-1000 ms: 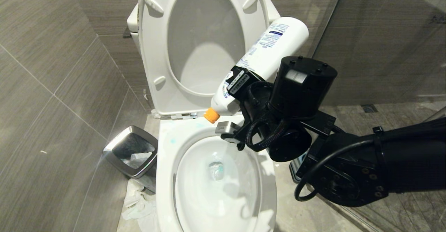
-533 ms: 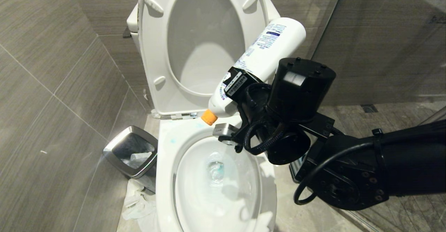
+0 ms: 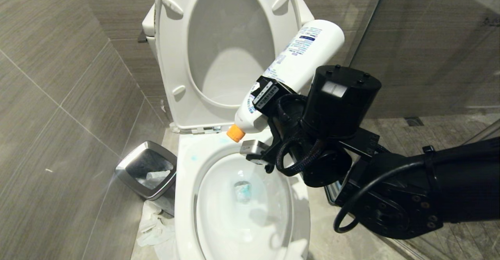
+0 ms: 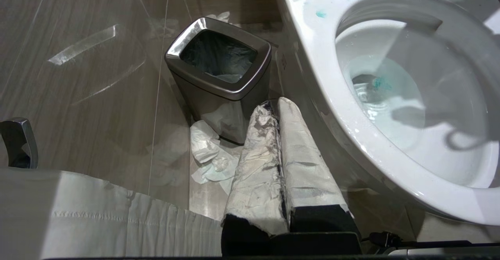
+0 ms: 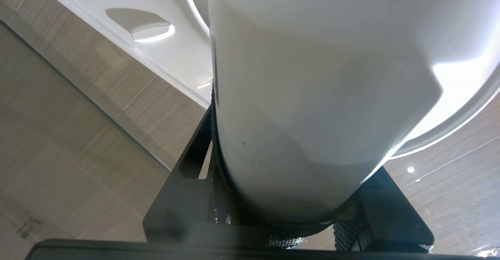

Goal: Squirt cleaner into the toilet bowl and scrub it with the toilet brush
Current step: Pour in the cleaning agent

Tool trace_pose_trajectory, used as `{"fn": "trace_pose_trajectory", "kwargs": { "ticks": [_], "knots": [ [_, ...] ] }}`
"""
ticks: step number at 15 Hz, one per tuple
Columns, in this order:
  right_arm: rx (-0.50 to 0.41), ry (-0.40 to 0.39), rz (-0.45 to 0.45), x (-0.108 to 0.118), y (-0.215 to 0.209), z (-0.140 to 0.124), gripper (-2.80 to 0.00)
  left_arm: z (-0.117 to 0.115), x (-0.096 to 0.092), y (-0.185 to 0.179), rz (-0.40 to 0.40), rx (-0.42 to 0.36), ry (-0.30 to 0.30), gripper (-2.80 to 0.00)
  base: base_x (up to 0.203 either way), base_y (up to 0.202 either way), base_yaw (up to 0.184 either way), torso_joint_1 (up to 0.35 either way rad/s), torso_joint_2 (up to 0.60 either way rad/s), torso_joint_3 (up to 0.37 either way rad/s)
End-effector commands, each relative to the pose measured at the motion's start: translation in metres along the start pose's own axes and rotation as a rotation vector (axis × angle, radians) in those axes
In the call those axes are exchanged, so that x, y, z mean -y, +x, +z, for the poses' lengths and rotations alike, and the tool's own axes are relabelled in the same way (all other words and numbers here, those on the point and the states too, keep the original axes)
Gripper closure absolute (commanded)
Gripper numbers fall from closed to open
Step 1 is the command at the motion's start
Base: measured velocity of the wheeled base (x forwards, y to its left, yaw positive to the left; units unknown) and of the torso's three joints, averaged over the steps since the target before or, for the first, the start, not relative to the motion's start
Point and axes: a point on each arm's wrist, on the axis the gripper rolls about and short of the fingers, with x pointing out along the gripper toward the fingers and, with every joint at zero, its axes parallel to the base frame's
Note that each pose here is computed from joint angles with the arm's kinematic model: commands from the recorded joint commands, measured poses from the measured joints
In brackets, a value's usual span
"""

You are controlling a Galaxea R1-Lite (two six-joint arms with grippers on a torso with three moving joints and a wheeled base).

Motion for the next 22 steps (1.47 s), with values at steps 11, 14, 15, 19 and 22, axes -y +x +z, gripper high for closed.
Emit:
{"fn": "trace_pose_trajectory", "kwargs": {
  "ticks": [11,14,15,19,22],
  "knots": [
    [-0.011,0.002,-0.003,0.0015,-0.0012,-0.0034,0.00,0.0000,0.0000,0.0001,0.000,-0.001,0.000,0.00,0.000,0.000,0.000,0.000,0.00,0.000],
    [-0.014,0.005,-0.002,0.0015,-0.0011,-0.0046,0.00,0.0000,0.0000,0.0001,0.000,-0.001,0.000,0.00,0.000,0.000,0.000,0.000,0.00,0.000],
    [-0.015,0.006,-0.003,0.0018,-0.0010,-0.0049,0.00,0.0000,0.0000,0.0001,0.000,-0.001,0.000,0.00,0.000,0.000,0.000,0.000,0.00,0.000],
    [-0.013,0.005,-0.001,0.0015,-0.0008,-0.0042,0.00,0.0000,0.0000,0.0001,0.000,-0.001,0.000,0.00,0.000,0.000,0.000,0.000,0.00,0.000],
    [-0.014,0.015,-0.002,0.0014,-0.0009,-0.0041,0.00,0.0000,0.0000,0.0001,0.000,-0.001,0.000,0.00,0.000,0.000,0.000,0.000,0.00,0.000]
  ]
}}
